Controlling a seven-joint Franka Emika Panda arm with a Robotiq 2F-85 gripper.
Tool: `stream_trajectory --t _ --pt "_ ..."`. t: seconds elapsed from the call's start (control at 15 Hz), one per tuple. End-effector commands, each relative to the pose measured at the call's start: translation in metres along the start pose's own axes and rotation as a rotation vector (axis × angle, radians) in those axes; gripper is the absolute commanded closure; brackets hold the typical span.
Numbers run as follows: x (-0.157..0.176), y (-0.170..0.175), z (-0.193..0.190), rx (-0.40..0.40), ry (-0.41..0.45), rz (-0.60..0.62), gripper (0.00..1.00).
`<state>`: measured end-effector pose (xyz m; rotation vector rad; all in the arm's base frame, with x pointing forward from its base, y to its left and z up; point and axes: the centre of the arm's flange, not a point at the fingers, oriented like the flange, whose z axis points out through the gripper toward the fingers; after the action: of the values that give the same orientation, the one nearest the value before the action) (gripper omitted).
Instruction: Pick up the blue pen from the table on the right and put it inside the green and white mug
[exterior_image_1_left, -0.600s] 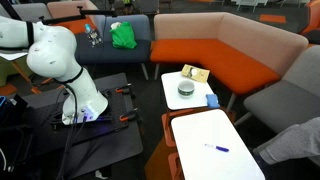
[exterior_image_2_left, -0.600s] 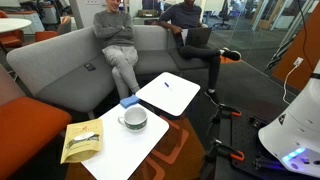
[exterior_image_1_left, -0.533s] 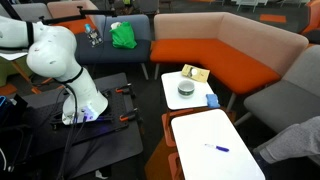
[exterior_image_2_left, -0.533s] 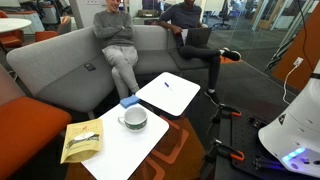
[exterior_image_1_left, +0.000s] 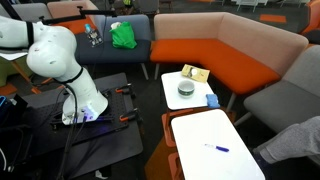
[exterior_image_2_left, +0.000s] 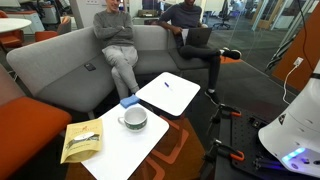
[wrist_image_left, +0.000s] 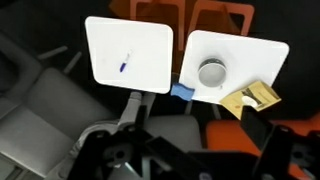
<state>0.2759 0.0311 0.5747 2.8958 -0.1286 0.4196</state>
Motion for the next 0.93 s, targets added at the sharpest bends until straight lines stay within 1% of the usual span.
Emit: stream_trajectory --t 0.0,0.13,0.2,0.33,0.4,0.53,0.67,0.87 --pt "0.032 0.014 0.018 -0.03 0.017 0.171 0.0" --pt "0.06 0.039 0.04 -0.045 -0.001 0.282 0.0" --pt "0.073 0.056 0.056 -0.073 0.002 0.334 0.0" --pt "0.099 0.1 0.1 -0.098 -0.047 0.439 0.0" --pt "0.107 0.122 0.124 -0.117 -0.068 0.49 0.0" --pt "0.12 0.158 0.169 -0.13 -0.14 0.589 0.0" --pt "0.132 0.183 0.213 -0.151 -0.185 0.669 0.0" --pt "0.151 0.198 0.269 -0.139 -0.271 0.706 0.0"
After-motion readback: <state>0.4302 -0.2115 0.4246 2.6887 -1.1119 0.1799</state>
